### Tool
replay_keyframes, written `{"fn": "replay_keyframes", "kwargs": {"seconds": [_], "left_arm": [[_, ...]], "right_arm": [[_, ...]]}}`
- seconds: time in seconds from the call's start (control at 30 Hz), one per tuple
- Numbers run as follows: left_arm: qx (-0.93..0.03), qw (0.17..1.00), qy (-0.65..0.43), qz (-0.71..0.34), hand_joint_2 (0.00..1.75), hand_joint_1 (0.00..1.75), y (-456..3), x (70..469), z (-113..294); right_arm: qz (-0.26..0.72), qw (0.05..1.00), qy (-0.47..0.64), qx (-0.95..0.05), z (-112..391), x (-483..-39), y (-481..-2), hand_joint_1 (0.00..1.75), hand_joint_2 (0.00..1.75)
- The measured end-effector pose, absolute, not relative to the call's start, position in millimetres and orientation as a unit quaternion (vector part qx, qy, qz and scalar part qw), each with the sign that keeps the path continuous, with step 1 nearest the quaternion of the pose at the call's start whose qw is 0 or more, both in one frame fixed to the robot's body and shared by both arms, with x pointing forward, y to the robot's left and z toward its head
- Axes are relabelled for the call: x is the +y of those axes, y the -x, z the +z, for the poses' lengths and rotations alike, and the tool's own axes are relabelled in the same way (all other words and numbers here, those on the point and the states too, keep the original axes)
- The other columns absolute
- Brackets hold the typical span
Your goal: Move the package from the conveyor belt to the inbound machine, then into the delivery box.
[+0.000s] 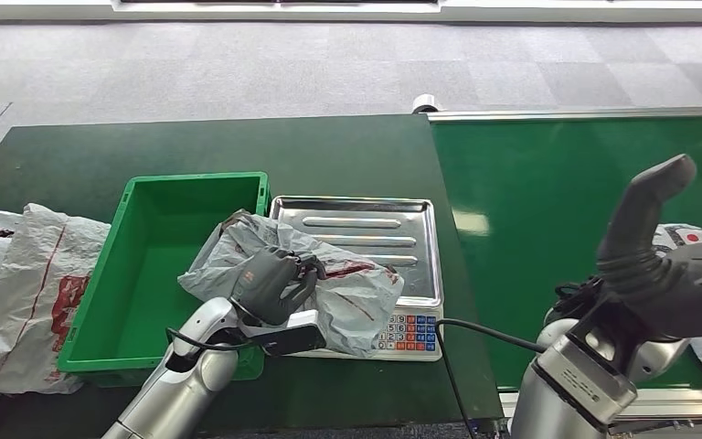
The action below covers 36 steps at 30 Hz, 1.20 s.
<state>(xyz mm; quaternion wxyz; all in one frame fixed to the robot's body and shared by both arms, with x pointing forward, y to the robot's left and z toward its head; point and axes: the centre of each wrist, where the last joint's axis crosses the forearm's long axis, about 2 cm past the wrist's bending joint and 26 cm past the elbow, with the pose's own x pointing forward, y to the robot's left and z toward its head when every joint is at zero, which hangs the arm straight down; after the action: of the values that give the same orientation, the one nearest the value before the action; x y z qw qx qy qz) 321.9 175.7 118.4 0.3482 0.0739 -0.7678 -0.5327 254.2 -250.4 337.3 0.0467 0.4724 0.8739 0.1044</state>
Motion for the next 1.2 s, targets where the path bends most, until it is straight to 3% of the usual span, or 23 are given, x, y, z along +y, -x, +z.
{"fn": "replay_keyframes", "kwargs": {"seconds": [0.13,0.4,0.7,0.83,0.97,1.1,1.2], "left_arm": [[-0.788,0.338,-0.112,-0.503,1.75,1.75,-320.9,178.2,122.4],[-0.857,0.242,-0.361,-0.276,1.75,1.75,-318.0,199.8,164.4],[-0.837,0.225,-0.434,-0.245,1.75,1.75,-314.4,210.4,179.2],[-0.773,0.183,-0.534,-0.288,1.75,1.75,-312.3,214.3,189.8],[-0.724,0.213,-0.605,-0.254,1.75,1.75,-315.0,238.7,197.3],[-0.676,0.276,-0.663,-0.167,1.75,0.94,-341.3,255.5,217.3],[-0.679,0.252,-0.656,-0.211,1.75,0.87,-350.6,241.2,211.0]], "right_arm": [[0.105,0.045,-0.471,0.875,336.7,-250.2,-254.7,0.00,1.75],[0.105,0.035,-0.468,0.877,333.0,-250.3,-257.7,0.00,1.75],[0.101,0.026,-0.469,0.877,329.4,-250.5,-260.4,0.00,1.75],[0.101,0.021,-0.468,0.878,327.2,-250.7,-262.1,0.00,1.75],[0.099,0.014,-0.469,0.878,324.2,-251.6,-264.0,0.00,1.75],[0.097,0.010,-0.471,0.877,322.4,-252.5,-265.1,0.00,1.75],[0.096,0.009,-0.472,0.877,321.8,-252.5,-265.4,0.00,1.75]]}}
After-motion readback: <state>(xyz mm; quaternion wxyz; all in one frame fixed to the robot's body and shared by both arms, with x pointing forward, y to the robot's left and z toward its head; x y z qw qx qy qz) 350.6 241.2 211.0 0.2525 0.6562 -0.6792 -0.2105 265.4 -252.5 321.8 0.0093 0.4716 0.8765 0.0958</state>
